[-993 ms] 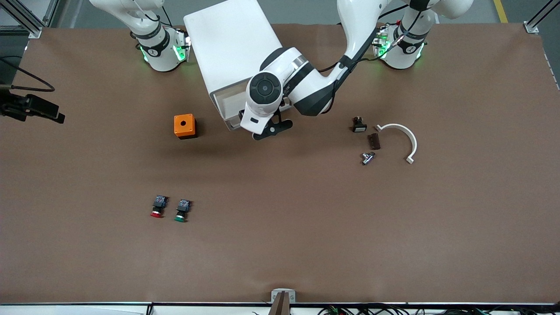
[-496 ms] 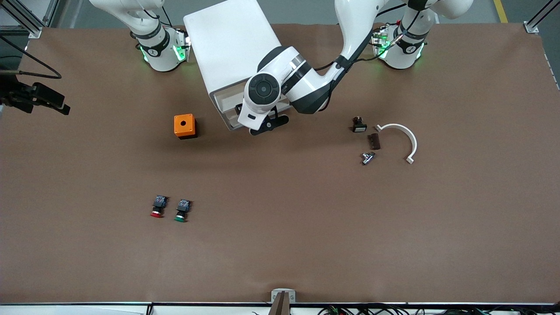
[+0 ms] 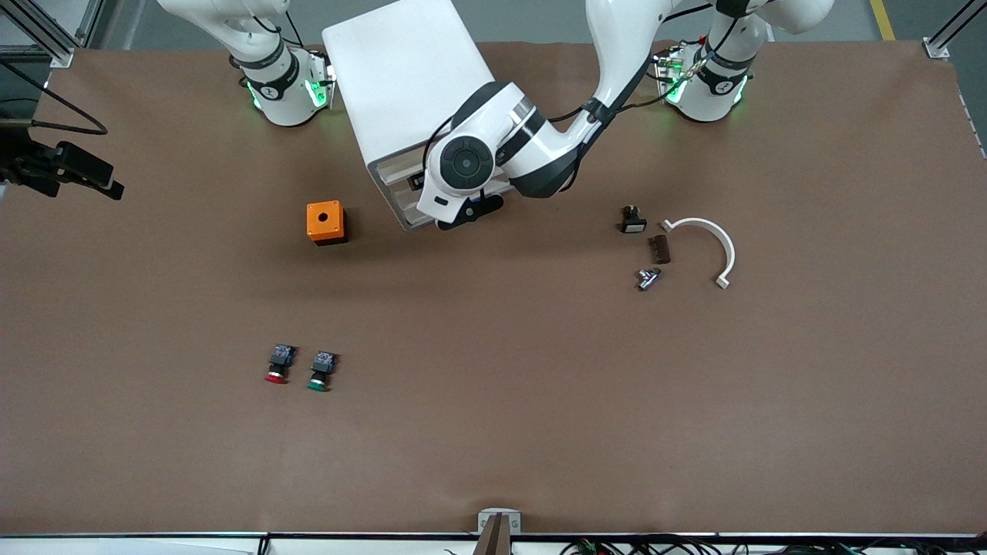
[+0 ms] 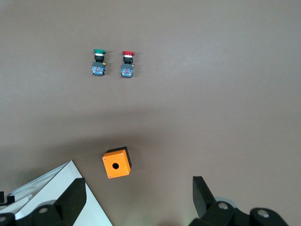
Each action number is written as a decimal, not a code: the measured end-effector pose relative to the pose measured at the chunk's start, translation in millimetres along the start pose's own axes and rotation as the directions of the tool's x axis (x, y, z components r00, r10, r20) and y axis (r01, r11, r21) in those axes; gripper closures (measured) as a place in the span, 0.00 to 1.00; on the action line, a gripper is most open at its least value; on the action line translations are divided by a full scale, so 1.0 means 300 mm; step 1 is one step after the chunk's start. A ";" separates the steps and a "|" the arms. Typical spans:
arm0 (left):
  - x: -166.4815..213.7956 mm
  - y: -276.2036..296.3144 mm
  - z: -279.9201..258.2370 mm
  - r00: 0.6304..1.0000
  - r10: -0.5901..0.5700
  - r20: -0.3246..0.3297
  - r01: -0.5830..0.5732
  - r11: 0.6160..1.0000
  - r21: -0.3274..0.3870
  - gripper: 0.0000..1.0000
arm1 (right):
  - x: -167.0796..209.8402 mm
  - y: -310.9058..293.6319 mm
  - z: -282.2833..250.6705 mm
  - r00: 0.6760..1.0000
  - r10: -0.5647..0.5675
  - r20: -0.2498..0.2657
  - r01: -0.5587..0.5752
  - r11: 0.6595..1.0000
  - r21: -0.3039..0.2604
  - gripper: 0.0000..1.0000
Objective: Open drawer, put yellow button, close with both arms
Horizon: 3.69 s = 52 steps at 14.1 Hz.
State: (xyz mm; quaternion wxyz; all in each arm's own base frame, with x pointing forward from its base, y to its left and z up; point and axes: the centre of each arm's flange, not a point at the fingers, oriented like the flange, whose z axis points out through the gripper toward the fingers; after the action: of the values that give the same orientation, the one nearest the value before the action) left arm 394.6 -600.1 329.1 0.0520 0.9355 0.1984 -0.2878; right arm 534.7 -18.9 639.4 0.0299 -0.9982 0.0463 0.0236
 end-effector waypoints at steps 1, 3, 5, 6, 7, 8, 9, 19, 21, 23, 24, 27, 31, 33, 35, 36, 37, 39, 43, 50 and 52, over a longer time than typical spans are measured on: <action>-0.003 -0.002 0.012 1.000 -0.006 0.018 0.006 1.000 0.000 0.00 | -0.001 0.000 0.001 1.000 0.000 0.002 0.000 1.000 -0.001 0.00; -0.005 -0.006 0.032 0.999 -0.017 0.043 0.017 1.000 0.002 0.00 | -0.003 0.002 0.001 1.000 0.000 0.006 0.000 1.000 -0.004 0.00; 0.000 -0.008 0.033 0.999 -0.022 0.049 0.022 1.000 0.001 0.00 | -0.005 0.007 -0.001 1.000 -0.002 0.004 0.002 1.000 -0.022 0.00; 0.000 -0.008 0.032 0.999 -0.022 0.049 0.022 1.000 0.001 0.00 | -0.005 0.007 -0.002 1.000 -0.006 0.003 0.006 0.999 -0.036 0.00; 0.000 -0.008 0.032 0.999 -0.022 0.050 0.022 1.000 0.000 0.00 | -0.005 0.002 -0.003 1.000 -0.011 0.001 0.011 0.999 -0.049 0.00; 0.000 -0.008 0.032 0.999 -0.022 0.050 0.022 1.000 0.000 0.00 | -0.005 -0.005 -0.003 1.000 -0.016 -0.001 0.016 0.998 -0.057 0.00; 0.001 -0.008 0.031 0.998 -0.023 0.050 0.023 1.000 0.000 0.00 | -0.005 -0.011 -0.004 1.000 -0.020 -0.004 0.019 0.998 -0.060 0.00; 0.168 -0.107 -0.407 0.995 -0.097 0.018 0.099 0.975 -0.198 0.00 | -0.019 -0.011 -0.029 1.000 -0.020 -0.022 0.019 0.998 -0.056 0.00; 0.235 -0.164 -0.533 0.991 -0.130 0.011 0.129 0.959 -0.251 0.00 | -0.021 -0.012 -0.034 0.999 -0.021 -0.026 0.019 0.998 -0.054 0.00; 0.303 -0.227 -0.644 0.986 -0.164 -0.009 0.154 0.944 -0.292 0.00 | -0.022 -0.015 -0.037 0.999 -0.021 -0.030 0.020 0.999 -0.045 0.00; 0.335 -0.258 -0.690 0.983 -0.180 -0.033 0.161 0.939 -0.303 0.00 | -0.021 -0.015 -0.037 0.999 -0.021 -0.031 0.020 0.999 -0.043 0.00; 0.404 -0.336 -0.797 0.974 -0.218 -0.065 0.184 0.923 -0.338 0.00 | -0.020 -0.015 -0.038 0.999 -0.021 -0.035 0.020 0.999 -0.038 0.00; 0.481 -0.474 -1.009 0.964 -0.240 -0.114 0.172 0.890 -0.423 0.00 | -0.019 -0.014 -0.038 0.999 -0.020 -0.036 0.019 0.999 -0.036 0.00; 0.483 -0.612 -1.166 0.966 -0.199 -0.164 0.107 0.889 -0.446 0.00 | -0.019 -0.014 -0.039 0.999 -0.020 -0.037 0.019 0.999 -0.036 0.00; 0.476 -0.788 -1.292 0.971 -0.121 -0.204 0.028 0.914 -0.405 0.01 | -0.019 -0.014 -0.038 0.999 -0.020 -0.037 0.019 0.999 -0.035 0.00; 0.476 -0.888 -1.346 0.971 -0.065 -0.231 -0.025 0.929 -0.369 0.01 | -0.019 -0.014 -0.038 0.999 -0.020 -0.037 0.019 0.999 -0.035 0.00; 0.474 -0.990 -1.389 0.965 -0.006 -0.261 -0.079 0.946 -0.313 0.01 | -0.019 -0.014 -0.037 0.999 -0.020 -0.036 0.019 0.999 -0.035 0.00; 0.459 -1.153 -1.442 0.942 0.094 -0.321 -0.154 0.973 -0.169 0.01 | -0.019 -0.014 -0.037 0.999 -0.020 -0.037 0.019 0.999 -0.035 0.00; 0.488 -1.306 -1.418 0.892 0.275 -0.358 -0.272 0.960 0.062 0.01 | -0.019 -0.014 -0.037 0.999 -0.020 -0.036 0.019 0.999 -0.035 0.00; 0.555 -1.700 -1.320 0.804 0.371 -0.464 -0.360 0.926 0.117 0.00 | -0.019 -0.014 -0.036 0.999 -0.026 -0.036 0.025 0.999 -0.035 0.00; 0.529 -1.694 -1.317 0.784 0.376 -0.494 -0.364 0.923 0.123 0.00 | -0.019 -0.014 -0.035 0.999 -0.027 -0.035 0.026 0.999 -0.035 0.00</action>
State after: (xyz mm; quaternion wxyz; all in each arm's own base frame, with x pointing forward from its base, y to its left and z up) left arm 515.3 3.0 576.4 0.0433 0.9988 0.0148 -0.0168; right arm 529.8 -14.9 650.3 0.0121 -0.9993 0.0334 0.0065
